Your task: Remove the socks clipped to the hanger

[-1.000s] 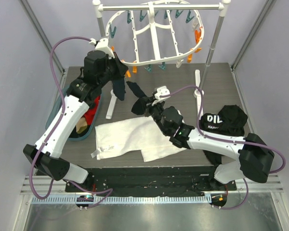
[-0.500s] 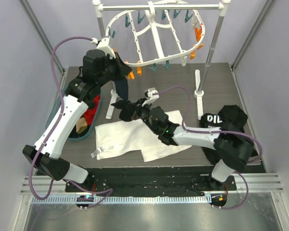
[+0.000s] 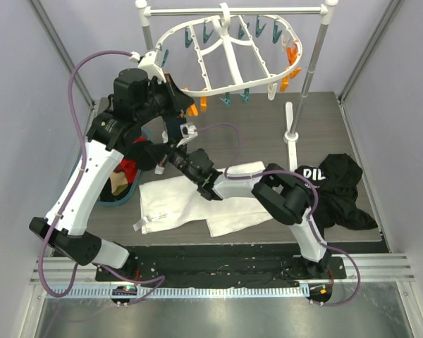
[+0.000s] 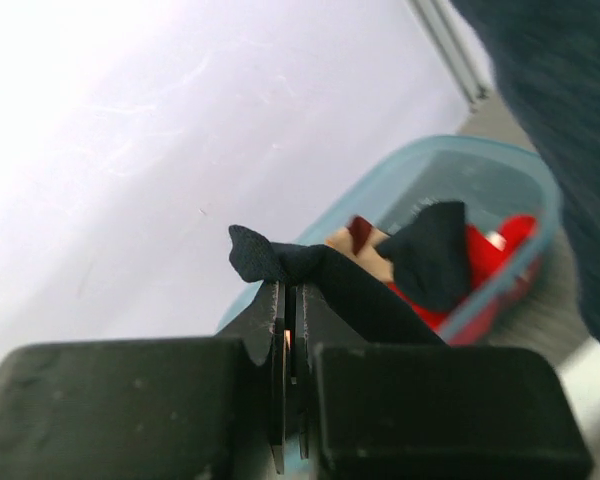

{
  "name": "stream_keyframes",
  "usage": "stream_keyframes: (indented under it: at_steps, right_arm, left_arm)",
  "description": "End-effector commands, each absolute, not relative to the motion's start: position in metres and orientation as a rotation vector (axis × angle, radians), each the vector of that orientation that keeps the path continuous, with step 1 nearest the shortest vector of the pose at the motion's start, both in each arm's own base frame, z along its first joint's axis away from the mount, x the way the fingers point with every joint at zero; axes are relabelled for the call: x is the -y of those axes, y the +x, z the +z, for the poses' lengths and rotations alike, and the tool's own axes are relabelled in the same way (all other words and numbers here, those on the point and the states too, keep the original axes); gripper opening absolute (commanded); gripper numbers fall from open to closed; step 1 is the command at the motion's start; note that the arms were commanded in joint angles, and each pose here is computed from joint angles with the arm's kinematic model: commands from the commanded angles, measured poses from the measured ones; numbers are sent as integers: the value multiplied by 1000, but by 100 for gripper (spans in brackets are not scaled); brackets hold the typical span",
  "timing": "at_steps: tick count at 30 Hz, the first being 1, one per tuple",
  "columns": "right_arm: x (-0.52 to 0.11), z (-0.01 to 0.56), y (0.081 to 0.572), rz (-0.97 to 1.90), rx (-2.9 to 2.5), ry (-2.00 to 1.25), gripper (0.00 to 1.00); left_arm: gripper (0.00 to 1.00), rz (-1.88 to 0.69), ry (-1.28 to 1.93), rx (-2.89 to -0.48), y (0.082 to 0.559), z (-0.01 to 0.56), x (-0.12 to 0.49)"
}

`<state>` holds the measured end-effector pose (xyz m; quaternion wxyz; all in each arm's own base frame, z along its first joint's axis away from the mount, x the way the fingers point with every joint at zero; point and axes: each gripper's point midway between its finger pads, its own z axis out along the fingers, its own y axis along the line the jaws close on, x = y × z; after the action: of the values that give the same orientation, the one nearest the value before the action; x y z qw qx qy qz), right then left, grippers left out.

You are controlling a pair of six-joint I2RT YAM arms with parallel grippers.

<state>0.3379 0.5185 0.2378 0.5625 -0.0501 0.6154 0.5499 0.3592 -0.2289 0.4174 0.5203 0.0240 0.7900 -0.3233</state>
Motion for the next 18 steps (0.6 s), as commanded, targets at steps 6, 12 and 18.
stream_keyframes:
  at_steps: [6,12,18]
  right_arm:
    - [-595,264,356,1500,-1301,-69,1]
    - [-646,214,355,1522,-1467,-51,20]
    - [-634,221,357,1449,-1534,-105,65]
  left_arm:
    - [0,-901,84,-1819,341,449,237]
    - [0,-911,92,-1832,341,443,240]
    - [0,-887,93,-1837,343,436,237]
